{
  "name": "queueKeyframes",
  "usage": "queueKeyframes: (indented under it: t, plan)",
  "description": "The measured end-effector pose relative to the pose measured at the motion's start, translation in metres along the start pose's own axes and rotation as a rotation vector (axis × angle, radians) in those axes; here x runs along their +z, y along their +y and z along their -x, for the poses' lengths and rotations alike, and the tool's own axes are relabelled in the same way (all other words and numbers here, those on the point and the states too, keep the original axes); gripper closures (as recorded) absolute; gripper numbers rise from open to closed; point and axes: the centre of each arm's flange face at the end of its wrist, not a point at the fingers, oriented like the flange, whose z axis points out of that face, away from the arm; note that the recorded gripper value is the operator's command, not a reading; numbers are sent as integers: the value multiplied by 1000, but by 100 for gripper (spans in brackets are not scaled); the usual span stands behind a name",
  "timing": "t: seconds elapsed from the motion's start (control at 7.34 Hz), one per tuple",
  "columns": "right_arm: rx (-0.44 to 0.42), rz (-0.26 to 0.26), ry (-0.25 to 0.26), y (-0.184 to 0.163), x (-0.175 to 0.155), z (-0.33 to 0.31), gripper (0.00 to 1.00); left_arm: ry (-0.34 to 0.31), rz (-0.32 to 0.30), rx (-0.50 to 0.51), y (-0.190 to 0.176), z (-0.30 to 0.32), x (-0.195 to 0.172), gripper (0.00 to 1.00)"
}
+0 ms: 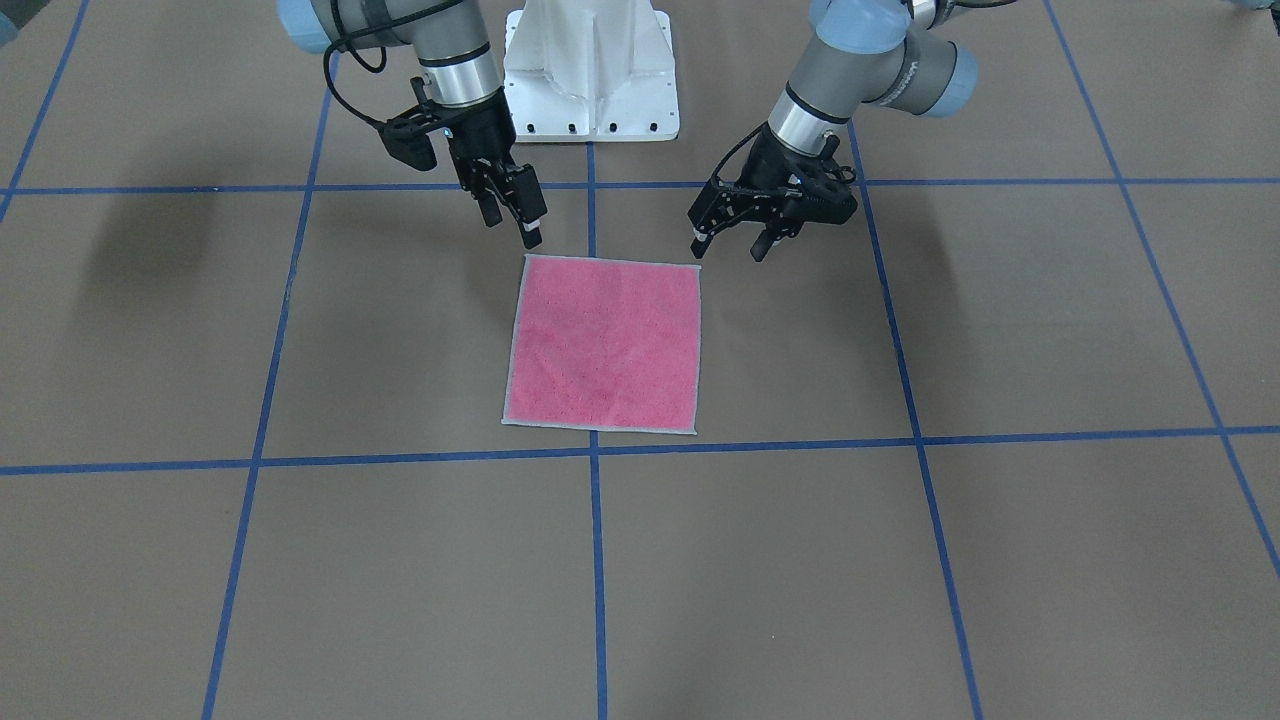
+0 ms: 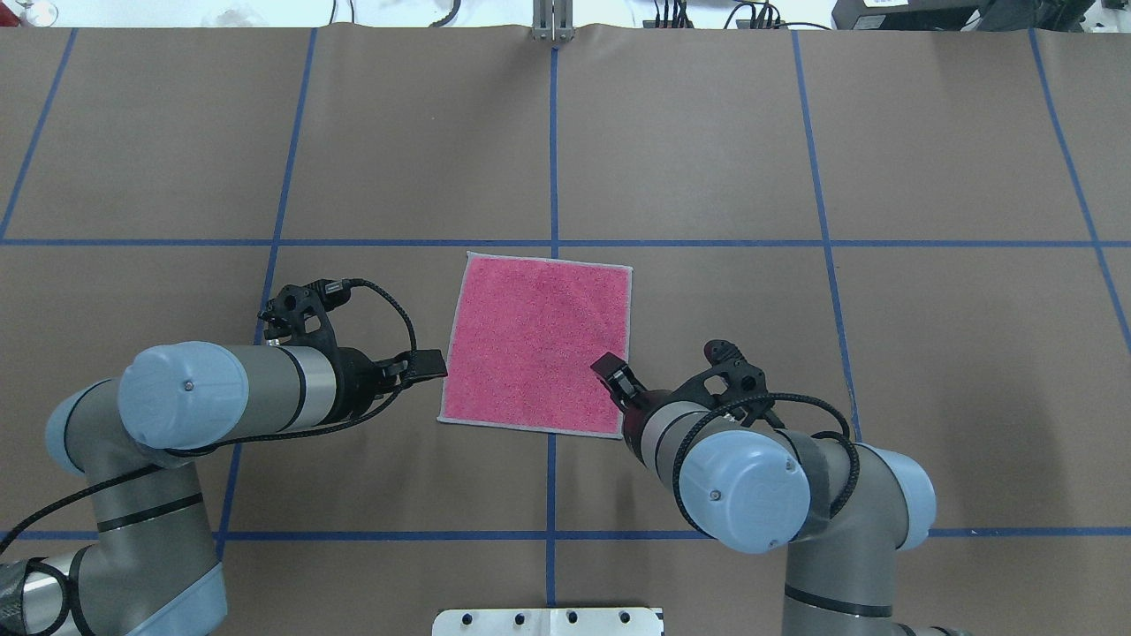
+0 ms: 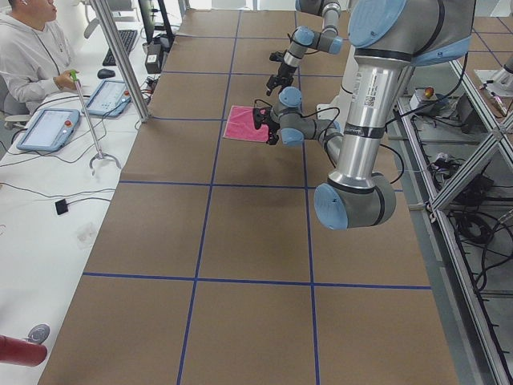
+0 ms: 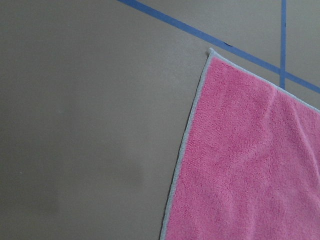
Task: Fold towel twice with both arms
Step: 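Move both grippers toward the near corners of the pink towel, then lower the right gripper onto its near towel corner while the left gripper aligns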
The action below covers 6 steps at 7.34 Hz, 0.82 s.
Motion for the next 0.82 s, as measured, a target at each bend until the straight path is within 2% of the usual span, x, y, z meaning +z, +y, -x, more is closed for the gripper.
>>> queueKeyframes:
  t: [0.27,0.82]
  plan:
    - [22,-35,3,13,21,0,5,4,0,-1,1,-2,-1,0]
    - [-13,-83,29,22,48,0,5,12,-1,0,1,-4,-4,0]
